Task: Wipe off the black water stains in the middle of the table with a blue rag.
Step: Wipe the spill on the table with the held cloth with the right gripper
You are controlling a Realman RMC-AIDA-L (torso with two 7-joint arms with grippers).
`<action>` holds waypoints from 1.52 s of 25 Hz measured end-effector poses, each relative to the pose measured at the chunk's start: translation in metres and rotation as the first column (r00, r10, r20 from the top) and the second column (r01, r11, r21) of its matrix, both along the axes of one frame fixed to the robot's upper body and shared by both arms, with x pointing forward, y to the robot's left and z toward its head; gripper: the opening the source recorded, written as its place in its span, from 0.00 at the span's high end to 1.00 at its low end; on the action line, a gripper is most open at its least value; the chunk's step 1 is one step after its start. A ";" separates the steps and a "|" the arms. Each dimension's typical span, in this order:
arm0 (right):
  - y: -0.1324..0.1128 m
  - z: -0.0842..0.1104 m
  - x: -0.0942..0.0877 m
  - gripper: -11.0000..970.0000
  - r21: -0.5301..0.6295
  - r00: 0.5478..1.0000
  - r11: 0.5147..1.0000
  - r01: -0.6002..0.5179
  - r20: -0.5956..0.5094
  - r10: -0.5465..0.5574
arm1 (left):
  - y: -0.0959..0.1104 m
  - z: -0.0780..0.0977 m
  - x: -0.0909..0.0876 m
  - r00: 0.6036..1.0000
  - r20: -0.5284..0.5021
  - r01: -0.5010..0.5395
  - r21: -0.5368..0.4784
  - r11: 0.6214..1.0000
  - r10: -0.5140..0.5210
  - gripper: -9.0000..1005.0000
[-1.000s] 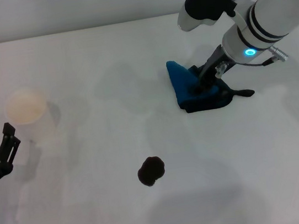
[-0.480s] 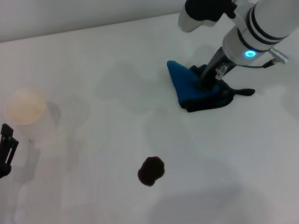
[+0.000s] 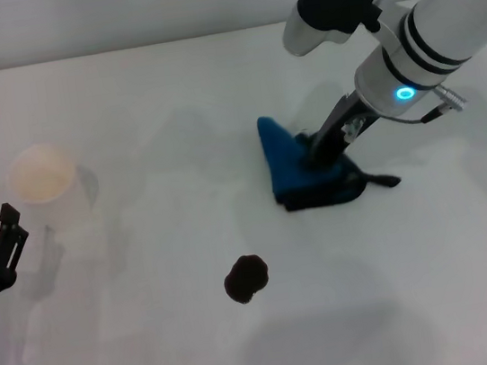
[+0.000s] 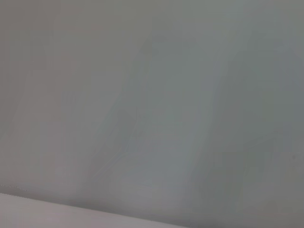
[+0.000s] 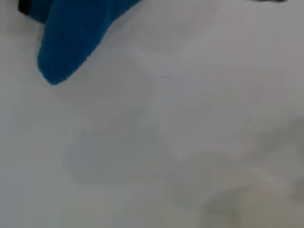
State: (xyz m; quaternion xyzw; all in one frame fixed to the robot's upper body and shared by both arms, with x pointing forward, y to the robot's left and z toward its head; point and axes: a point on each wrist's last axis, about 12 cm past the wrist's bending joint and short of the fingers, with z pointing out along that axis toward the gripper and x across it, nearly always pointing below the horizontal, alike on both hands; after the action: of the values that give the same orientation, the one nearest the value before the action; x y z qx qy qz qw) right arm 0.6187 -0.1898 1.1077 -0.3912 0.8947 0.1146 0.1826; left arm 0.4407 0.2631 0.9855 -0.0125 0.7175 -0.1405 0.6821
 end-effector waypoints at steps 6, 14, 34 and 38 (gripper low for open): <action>0.009 0.014 -0.016 0.91 0.091 0.994 0.992 -0.089 -0.052 0.094 | 0.002 0.002 0.002 1.000 0.018 -0.010 -0.003 1.000 0.010 0.13; 0.013 0.010 -0.039 0.91 0.208 0.969 0.966 -0.153 -0.159 0.188 | 0.004 0.006 0.004 0.999 0.045 -0.012 -0.001 1.000 0.012 0.13; 0.039 -0.043 -0.073 0.91 0.369 0.938 0.896 -0.247 -0.140 0.316 | 0.001 0.010 0.012 0.998 0.061 0.004 -0.003 1.000 -0.004 0.13; 0.040 -0.049 -0.072 0.91 0.357 0.949 0.904 -0.236 -0.118 0.294 | 0.000 0.011 0.014 0.998 0.065 0.007 -0.002 1.000 -0.007 0.13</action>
State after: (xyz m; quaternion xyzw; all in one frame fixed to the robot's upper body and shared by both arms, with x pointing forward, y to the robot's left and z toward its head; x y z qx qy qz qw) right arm 0.5467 -0.1501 1.0586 -0.4611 0.8122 0.3230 0.1533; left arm 0.4545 0.2632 0.9960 -0.0063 0.6948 -0.1442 0.7046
